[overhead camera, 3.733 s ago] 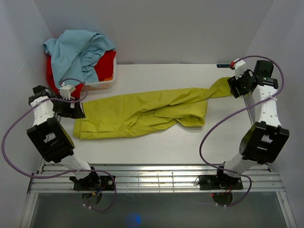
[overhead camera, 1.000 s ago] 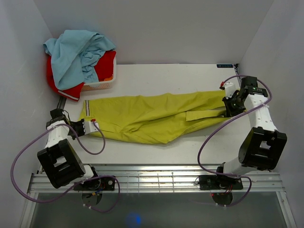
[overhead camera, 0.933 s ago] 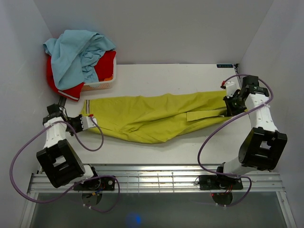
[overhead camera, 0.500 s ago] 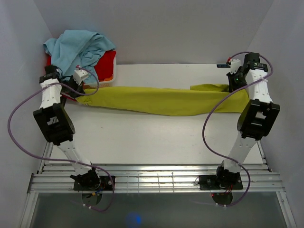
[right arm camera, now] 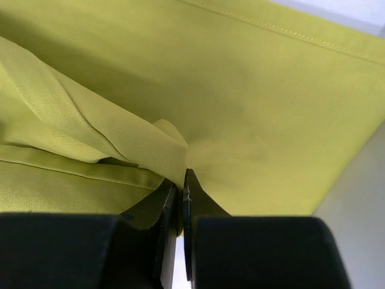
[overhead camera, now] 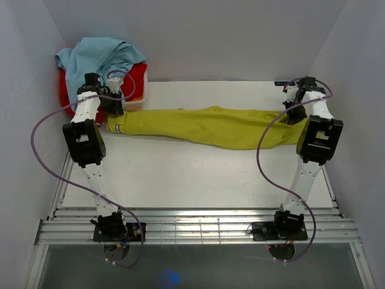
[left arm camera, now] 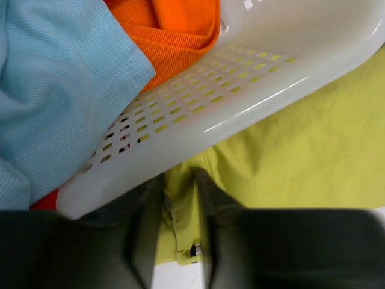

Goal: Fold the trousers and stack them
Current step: Flatten the trousers out

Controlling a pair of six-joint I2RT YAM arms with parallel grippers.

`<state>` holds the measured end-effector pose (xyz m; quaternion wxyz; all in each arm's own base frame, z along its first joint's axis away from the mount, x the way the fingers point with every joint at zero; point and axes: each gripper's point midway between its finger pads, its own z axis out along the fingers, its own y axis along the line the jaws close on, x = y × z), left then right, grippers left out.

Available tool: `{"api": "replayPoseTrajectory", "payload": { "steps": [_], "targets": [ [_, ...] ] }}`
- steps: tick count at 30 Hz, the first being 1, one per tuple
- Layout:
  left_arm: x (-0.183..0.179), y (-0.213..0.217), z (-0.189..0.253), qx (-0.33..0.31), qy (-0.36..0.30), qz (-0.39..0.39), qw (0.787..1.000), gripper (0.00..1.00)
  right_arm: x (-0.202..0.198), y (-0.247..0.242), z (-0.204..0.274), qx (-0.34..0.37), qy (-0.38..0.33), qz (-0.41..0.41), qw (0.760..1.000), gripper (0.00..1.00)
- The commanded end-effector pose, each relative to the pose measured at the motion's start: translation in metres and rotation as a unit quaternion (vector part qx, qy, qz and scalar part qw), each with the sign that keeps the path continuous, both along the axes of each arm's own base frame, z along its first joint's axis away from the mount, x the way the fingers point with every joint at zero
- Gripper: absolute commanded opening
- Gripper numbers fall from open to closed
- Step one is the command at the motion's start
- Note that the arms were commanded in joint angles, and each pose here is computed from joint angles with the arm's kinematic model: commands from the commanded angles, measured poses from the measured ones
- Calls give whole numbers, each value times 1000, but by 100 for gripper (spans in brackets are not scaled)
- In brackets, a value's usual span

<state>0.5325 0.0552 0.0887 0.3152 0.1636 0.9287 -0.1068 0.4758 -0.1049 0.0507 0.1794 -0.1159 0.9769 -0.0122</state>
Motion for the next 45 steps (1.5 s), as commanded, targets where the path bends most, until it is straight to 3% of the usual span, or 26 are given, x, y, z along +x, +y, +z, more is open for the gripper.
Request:
{"api": "replayPoseTrajectory", "payload": {
  "steps": [1, 2, 3, 4, 10, 16, 23, 27, 45],
  "targets": [
    [41, 26, 67, 23, -114, 78, 990, 45, 14, -19, 43, -48, -57, -13, 997, 8],
    [37, 36, 74, 12, -118, 93, 989, 55, 17, -20, 50, -49, -65, -13, 997, 8],
    [32, 39, 82, -7, -123, 98, 987, 58, 16, -18, 52, -45, -63, -11, 997, 8],
    [20, 32, 98, -51, -127, 94, 986, 59, 16, -18, 54, -44, -65, -10, 997, 8],
    [-49, 67, 129, -169, -131, 122, 969, 60, 10, -14, 56, -39, -64, -6, 997, 8],
    [-99, 48, 76, -225, -102, 90, 965, 57, 10, -13, 61, -36, -70, -5, 997, 8],
    [-97, 28, 58, -284, -150, 52, 946, 58, 9, -13, 58, -35, -64, -5, 997, 8],
    [-87, 29, 40, -311, -137, 50, 939, 58, 11, -12, 56, -34, -63, -5, 997, 8],
    [-75, 34, 10, -309, -142, 32, 940, 61, 12, -16, 54, -41, -58, -6, 997, 8]
  ]
}}
